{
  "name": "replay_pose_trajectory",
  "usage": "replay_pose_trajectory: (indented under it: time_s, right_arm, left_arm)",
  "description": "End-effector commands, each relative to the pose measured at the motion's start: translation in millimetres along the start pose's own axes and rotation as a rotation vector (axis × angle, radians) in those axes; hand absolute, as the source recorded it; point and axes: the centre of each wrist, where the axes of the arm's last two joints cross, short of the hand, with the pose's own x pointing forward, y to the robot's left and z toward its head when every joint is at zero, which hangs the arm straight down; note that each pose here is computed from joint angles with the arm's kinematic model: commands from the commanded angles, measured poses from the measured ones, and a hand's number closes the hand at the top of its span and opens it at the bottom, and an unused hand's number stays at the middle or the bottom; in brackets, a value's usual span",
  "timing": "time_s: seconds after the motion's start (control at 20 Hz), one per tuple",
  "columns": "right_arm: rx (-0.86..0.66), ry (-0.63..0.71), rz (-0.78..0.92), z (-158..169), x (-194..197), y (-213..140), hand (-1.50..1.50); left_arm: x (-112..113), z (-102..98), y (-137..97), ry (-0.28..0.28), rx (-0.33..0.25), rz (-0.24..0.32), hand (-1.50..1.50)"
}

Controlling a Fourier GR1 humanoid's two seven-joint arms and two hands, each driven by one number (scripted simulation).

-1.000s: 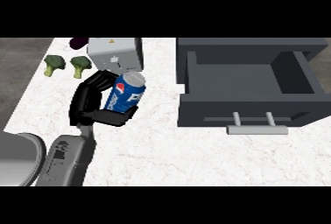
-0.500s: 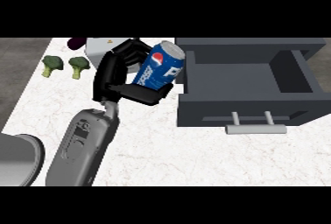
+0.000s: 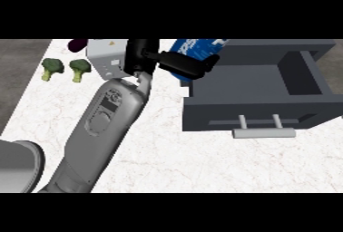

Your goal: Pick up the can, place it into the drawer and close the drawer

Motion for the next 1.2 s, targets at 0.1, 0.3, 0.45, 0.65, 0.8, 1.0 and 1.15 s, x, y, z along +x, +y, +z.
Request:
replay_pose_trajectory:
  time_s: [0.1, 0.3, 0.45, 0.65, 0.8, 1.0, 1.15]
  right_arm:
    - [0.000, 0.018, 0.013, 3, 2, -1, -1.50]
    - [0.017, 0.006, 0.005, -11, -3, 6, -1.50]
    - [-0.004, 0.003, 0.021, -11, -13, 1, -1.50]
    - [0.020, 0.000, -0.008, -4, -9, 12, -1.50]
    - [0.001, -0.004, -0.006, -18, -4, 3, -1.50]
    - [0.032, -0.001, 0.002, -21, -13, 5, -1.50]
    - [0.029, -0.015, 0.009, -22, 0, 22, -1.50]
  left_arm:
    - [34, -31, -29, 0.005, -0.010, -0.013, 1.50]
    - [42, -43, -51, 0.010, 0.015, -0.049, 1.50]
    - [53, -55, -49, 0.030, -0.022, -0.030, 1.50]
    - [46, -56, -66, 0.047, 0.002, -0.077, 1.50]
    - [54, -62, -72, 0.047, -0.007, -0.084, 1.50]
    - [24, -64, -68, 0.056, 0.009, -0.119, 1.50]
    - [45, -64, -82, 0.047, 0.009, -0.123, 1.50]
